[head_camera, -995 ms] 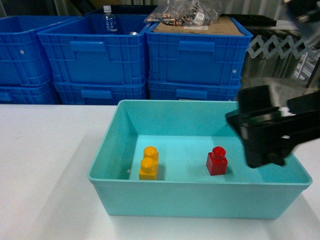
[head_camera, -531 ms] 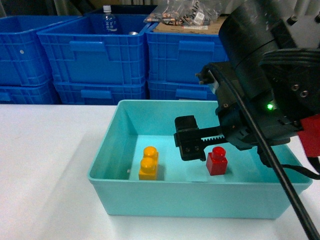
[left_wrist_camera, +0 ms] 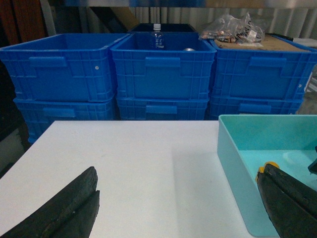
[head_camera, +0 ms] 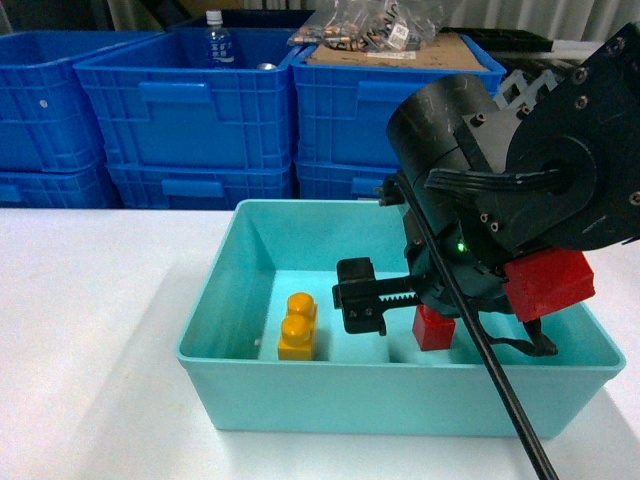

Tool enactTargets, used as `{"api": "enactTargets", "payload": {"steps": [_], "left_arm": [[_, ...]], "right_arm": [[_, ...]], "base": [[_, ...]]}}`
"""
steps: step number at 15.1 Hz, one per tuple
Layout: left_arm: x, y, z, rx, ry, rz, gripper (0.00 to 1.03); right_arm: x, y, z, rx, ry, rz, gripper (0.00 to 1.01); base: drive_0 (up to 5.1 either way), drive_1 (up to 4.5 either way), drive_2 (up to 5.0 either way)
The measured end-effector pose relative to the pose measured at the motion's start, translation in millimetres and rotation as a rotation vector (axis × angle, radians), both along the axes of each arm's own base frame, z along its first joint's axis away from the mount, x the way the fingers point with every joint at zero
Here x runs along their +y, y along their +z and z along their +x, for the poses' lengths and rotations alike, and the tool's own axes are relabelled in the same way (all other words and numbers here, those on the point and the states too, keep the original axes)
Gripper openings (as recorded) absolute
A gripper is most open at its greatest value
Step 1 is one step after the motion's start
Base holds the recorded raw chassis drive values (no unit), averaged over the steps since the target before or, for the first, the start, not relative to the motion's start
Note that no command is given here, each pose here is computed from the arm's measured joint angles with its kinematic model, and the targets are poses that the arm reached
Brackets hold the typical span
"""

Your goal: Pick red block from blue box to shelf

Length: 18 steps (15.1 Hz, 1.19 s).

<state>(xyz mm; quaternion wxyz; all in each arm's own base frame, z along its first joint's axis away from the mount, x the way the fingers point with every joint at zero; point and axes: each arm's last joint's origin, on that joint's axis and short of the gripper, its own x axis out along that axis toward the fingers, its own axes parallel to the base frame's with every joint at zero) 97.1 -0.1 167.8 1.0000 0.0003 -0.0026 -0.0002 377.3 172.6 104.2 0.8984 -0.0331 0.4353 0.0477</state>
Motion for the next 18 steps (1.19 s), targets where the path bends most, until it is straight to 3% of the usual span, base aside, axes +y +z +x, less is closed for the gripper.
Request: {"api": "enactTargets", "payload": {"steps": [3,4,5,8,9,11,13,16,18], "left_arm": [[0.0,0.0,0.0,0.000,0.000,0.000,0.98],[0.0,0.0,0.0,0.000,0.000,0.000,0.98],[0.0,0.0,0.0,0.000,0.000,0.000,0.98],[0.0,0.0,0.0,0.000,0.000,0.000,0.98],[0.0,0.0,0.0,0.000,0.000,0.000,0.98],[0.0,0.0,0.0,0.000,0.000,0.000,0.98],[0.0,0.0,0.0,0.000,0.000,0.000,0.98],[0.0,0.0,0.0,0.000,0.000,0.000,0.98],[0.0,0.0,0.0,0.000,0.000,0.000,0.98]], "right_arm": [[-2.0,-15.6,3.7,0.037,-0.030,-0.023,0.97],[-3.1,-19.3,4.2,0.045,-0.037,-0.027,0.89],[-4.5,-22.2,4.8,0.055,-0.046,-0.028,0.70],[-3.8,-20.8,6.7,0.040,-0.055,-0.004,0.39],[-3.7,-20.3,7.1,0.034,-0.057,0.005,0.31],[-7.3,-15.2,3.0,0.005,-0.059,0.024,0.28],[-14.5,11.9,-13.7,-0.073,-0.053,0.067,0.28],[-29.6,94.2,-68.6,-0.383,-0.018,0.156,0.28],[-42.8,120.4,-126.2,-0.589,0.005,0.145,0.28]], "base": [[0.0,0.00,0.0],[0.0,0.00,0.0],[0.0,0.00,0.0],[0.0,0.00,0.0],[0.0,0.00,0.0],[0.0,0.00,0.0],[0.0,0.00,0.0],[0.0,0.00,0.0],[0.0,0.00,0.0]]}}
